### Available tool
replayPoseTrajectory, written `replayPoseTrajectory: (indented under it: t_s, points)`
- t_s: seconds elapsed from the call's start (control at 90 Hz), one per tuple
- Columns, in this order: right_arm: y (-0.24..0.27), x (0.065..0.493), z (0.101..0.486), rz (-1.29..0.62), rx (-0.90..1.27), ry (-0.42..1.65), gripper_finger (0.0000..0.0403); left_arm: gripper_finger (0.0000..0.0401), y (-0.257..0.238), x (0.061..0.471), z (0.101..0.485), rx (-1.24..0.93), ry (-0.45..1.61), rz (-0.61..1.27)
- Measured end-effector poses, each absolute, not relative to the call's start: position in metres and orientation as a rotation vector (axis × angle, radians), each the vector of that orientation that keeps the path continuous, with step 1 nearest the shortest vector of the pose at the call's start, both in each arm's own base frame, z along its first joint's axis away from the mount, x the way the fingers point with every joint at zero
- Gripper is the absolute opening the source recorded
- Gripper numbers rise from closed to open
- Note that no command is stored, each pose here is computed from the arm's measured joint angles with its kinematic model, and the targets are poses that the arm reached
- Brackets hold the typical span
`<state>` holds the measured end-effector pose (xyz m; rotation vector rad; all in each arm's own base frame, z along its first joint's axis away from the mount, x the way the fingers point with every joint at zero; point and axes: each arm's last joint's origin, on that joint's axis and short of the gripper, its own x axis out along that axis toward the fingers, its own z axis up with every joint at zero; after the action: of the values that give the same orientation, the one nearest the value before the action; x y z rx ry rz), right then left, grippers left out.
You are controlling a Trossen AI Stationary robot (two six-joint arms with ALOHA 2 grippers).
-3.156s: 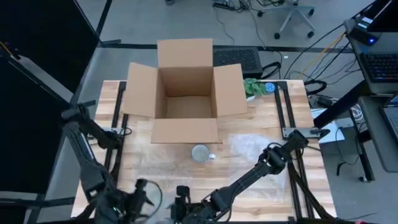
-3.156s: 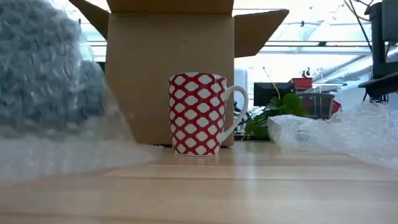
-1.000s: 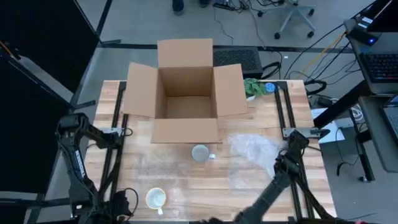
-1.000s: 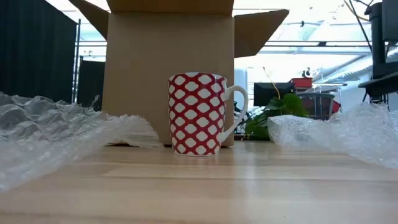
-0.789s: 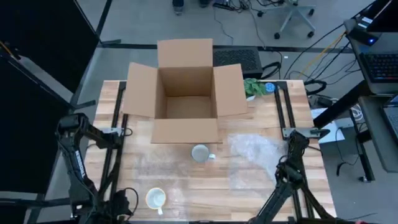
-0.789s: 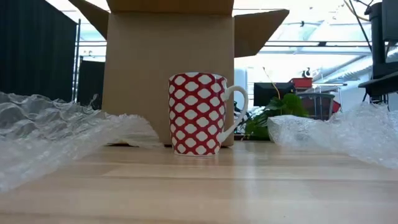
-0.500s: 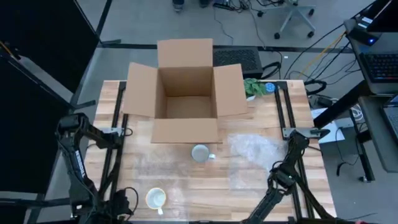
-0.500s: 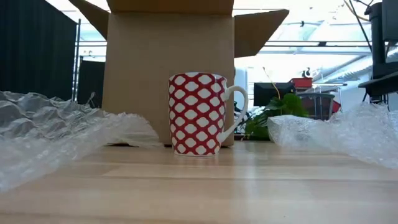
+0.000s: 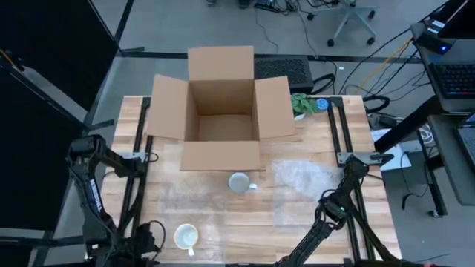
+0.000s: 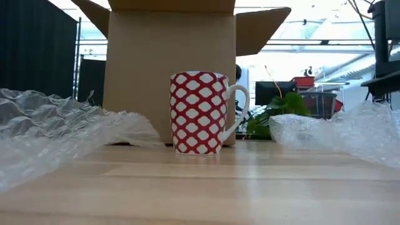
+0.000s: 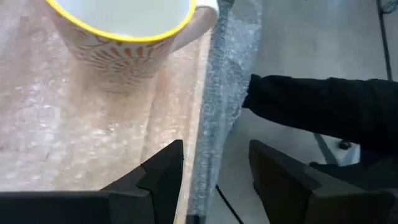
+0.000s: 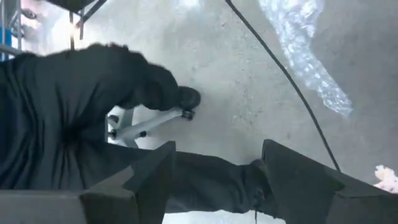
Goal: Wrap mug
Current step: Wrap the yellow mug with bubble wrap
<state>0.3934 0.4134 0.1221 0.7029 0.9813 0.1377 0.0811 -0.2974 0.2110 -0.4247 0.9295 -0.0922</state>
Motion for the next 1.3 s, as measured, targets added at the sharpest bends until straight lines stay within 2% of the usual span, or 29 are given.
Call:
replayPoseTrajectory:
  t_s: [0.211, 0.322, 0.489, 0.656, 0.811, 0.967, 1.1, 1.3]
  points:
    - [0.421, 0.383, 0.134, 0.161, 0.720, 0.988, 0.0224, 0.0171, -0.298, 0.085, 0.212, -0.409, 0.917, -0.112]
    - [0.425, 0.362, 0.164, 0.108, 0.663, 0.953, 0.0224, 0.0171, -0.302, 0.095, 0.215, -0.405, 0.913, -0.179]
    - [0.424, 0.324, 0.241, 0.013, 0.618, 0.743, 0.0224, 0.0171, -0.304, 0.105, 0.216, -0.464, 1.018, -0.252]
    - [0.415, 0.309, 0.243, -0.148, 0.393, 0.618, 0.0224, 0.0171, -0.306, 0.108, 0.216, -0.567, 1.147, -0.269]
    - [0.401, 0.301, 0.281, -0.235, 0.239, 0.432, 0.0224, 0.0171, -0.305, 0.110, 0.198, -0.516, 1.280, -0.211]
    - [0.391, 0.316, 0.265, -0.269, 0.083, 0.462, 0.0224, 0.0171, -0.313, 0.110, 0.168, -0.460, 1.386, -0.156]
    - [0.382, 0.325, 0.269, -0.297, 0.073, 0.451, 0.0224, 0.0171, -0.317, 0.111, 0.149, -0.428, 1.413, -0.115]
    - [0.363, 0.349, 0.255, -0.353, 0.038, 0.494, 0.0224, 0.0171, -0.314, 0.114, 0.148, -0.400, 1.295, -0.056]
